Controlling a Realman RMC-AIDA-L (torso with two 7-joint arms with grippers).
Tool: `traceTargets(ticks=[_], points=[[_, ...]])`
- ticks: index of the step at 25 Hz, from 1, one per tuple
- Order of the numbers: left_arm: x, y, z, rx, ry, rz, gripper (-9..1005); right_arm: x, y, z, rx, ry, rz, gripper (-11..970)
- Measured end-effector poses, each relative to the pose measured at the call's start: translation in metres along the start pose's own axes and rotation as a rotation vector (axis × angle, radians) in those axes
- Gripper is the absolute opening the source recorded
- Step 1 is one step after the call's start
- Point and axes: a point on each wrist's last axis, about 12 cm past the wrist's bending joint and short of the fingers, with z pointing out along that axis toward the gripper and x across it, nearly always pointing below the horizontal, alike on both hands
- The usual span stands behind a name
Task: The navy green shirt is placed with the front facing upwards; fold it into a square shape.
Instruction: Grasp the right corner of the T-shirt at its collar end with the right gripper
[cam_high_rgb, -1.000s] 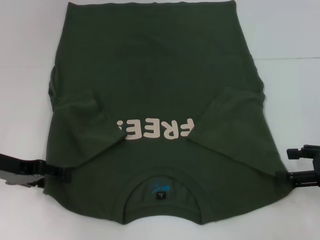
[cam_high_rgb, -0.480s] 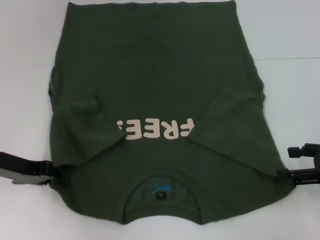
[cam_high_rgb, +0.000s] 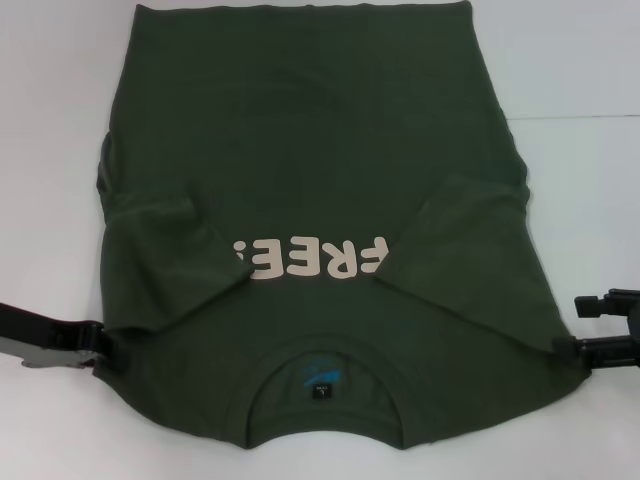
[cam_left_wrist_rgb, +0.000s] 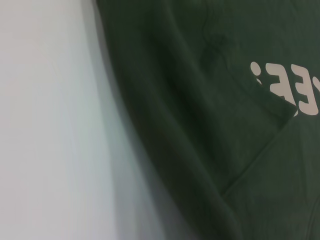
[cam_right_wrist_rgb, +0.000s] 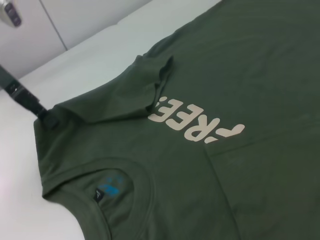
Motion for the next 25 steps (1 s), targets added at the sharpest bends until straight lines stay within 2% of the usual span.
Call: traceTargets(ticks=[3, 6, 8, 13, 15, 17, 25], points=[[0.000, 0.000, 0.000, 0.003, -0.001, 0.003, 75, -0.010, 0.000, -0.009, -0.011, 0.006, 0.068, 912], [0.000, 0.000, 0.000, 0.005, -0.001, 0.010, 65, -0.032, 0.004, -0.024, -0.050, 0.026, 0.157, 912], [-0.001, -0.001, -0.001, 0.005, -0.002, 0.016, 66, -0.048, 0.005, -0.035, -0.050, 0.059, 0.249, 912], [-0.003, 0.000, -0.003, 0.001, -0.006, 0.020, 50, -0.079, -0.004, -0.057, 0.040, 0.131, 0.499, 911], [-0.003, -0.001, -0.004, 0.003, -0.005, 0.021, 50, -0.084, -0.006, -0.057, 0.063, 0.153, 0.579, 911], [-0.003, -0.001, -0.004, 0.005, -0.005, 0.022, 50, -0.088, -0.007, -0.053, 0.092, 0.189, 0.615, 911], [-0.005, -0.001, -0.007, 0.019, -0.020, 0.020, 51, -0.086, -0.015, -0.032, 0.192, 0.336, 0.661, 910]])
